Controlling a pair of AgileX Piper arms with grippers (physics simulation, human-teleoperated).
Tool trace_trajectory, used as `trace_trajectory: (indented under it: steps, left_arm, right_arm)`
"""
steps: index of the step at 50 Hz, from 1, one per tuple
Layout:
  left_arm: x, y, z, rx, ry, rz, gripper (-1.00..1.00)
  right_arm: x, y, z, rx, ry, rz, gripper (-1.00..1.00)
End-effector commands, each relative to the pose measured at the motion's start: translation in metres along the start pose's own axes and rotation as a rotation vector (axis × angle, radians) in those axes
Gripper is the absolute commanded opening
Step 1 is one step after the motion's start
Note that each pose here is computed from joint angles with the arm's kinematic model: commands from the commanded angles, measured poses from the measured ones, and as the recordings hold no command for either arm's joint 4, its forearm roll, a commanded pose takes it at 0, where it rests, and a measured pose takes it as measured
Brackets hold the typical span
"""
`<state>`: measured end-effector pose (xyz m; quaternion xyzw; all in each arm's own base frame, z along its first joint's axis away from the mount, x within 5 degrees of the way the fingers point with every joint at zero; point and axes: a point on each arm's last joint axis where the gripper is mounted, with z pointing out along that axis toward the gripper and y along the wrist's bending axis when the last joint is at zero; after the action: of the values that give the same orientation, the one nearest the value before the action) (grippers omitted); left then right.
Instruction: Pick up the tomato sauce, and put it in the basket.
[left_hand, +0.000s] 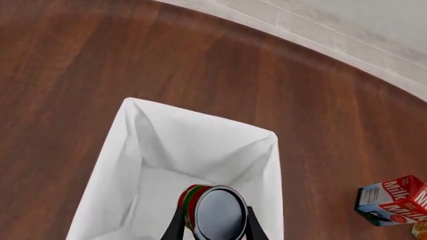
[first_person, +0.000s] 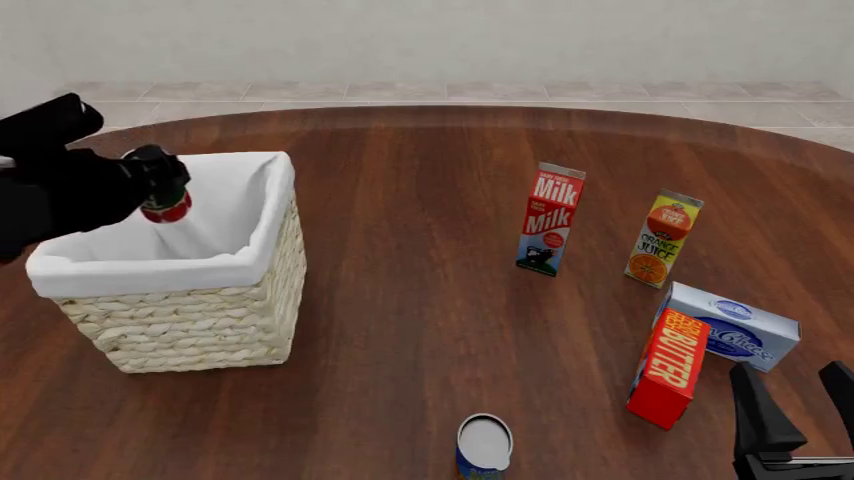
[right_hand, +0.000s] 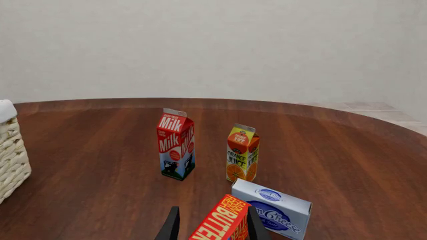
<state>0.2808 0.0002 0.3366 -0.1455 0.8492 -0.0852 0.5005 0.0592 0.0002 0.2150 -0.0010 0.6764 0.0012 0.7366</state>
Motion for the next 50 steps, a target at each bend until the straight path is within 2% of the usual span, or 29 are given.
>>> trace_trajectory:
  steps: [1,37,50]
  left_arm:
    - [-0.001,0.001,0.007,-0.003,-0.002,0.022,-1.00]
    - [0.003,0.007,0.038,-0.022,0.019,0.027,-1.00]
    - [0.013,0.013,0.056,-0.033,0.037,0.036,-1.00]
  right_arm:
    - [0.000,0.000,0.000,0.003,0.000,0.000,1.00]
    - [0.000,0.000,0.000,0.003,-0.001,0.000,1.00]
    - [0.000,0.000,0.000,0.003,0.000,0.000,1.00]
